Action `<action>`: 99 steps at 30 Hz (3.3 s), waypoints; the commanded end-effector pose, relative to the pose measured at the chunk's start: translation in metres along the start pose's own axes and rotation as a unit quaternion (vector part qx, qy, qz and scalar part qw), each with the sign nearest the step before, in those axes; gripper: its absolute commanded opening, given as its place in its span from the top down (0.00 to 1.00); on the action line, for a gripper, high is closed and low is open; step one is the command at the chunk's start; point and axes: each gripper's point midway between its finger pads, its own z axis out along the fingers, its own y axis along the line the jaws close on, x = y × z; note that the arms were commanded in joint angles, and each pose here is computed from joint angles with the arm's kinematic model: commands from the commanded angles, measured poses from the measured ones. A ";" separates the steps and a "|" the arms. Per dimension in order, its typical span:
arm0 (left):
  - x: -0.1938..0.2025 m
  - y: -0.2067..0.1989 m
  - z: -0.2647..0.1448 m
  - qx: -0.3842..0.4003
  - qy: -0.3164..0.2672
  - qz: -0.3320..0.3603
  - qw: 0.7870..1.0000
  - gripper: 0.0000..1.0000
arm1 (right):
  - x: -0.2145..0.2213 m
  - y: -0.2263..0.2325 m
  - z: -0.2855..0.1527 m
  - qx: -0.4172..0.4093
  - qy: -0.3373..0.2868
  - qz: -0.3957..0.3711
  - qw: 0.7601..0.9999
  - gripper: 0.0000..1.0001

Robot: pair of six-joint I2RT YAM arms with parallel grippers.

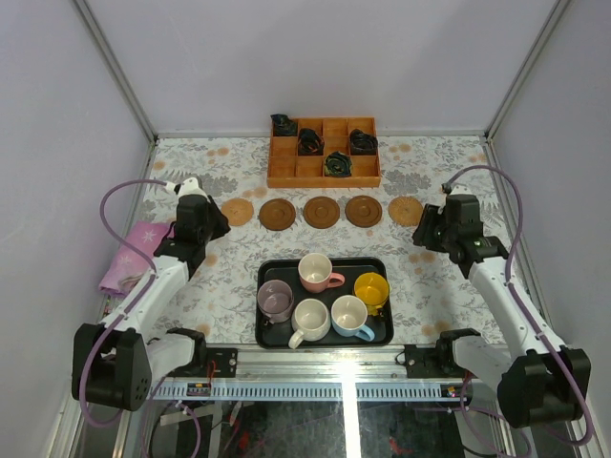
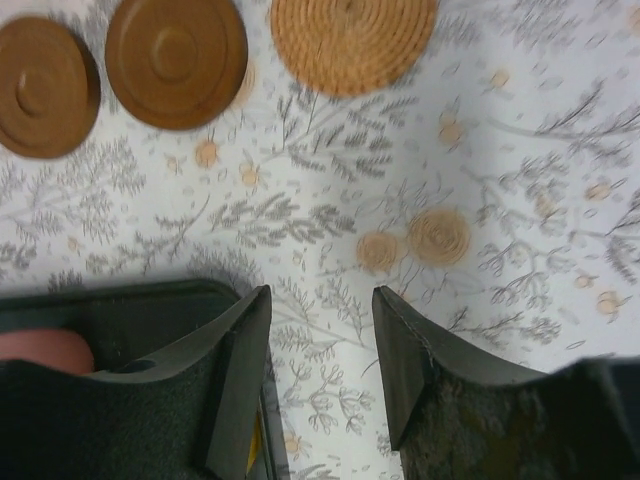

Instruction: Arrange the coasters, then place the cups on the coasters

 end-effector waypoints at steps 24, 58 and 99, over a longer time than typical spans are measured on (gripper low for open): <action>0.017 0.009 0.006 -0.035 0.021 -0.011 0.999 0.78 | 0.046 0.081 0.099 -0.173 0.131 -0.022 0.976 1.00; 0.023 0.009 0.010 -0.036 0.032 -0.012 0.999 0.78 | 0.124 0.082 0.086 -0.147 0.222 -0.065 0.962 1.00; 0.002 0.000 0.001 -0.022 -0.004 -0.022 1.000 0.77 | -0.023 0.030 0.018 0.071 0.015 -0.112 0.991 0.85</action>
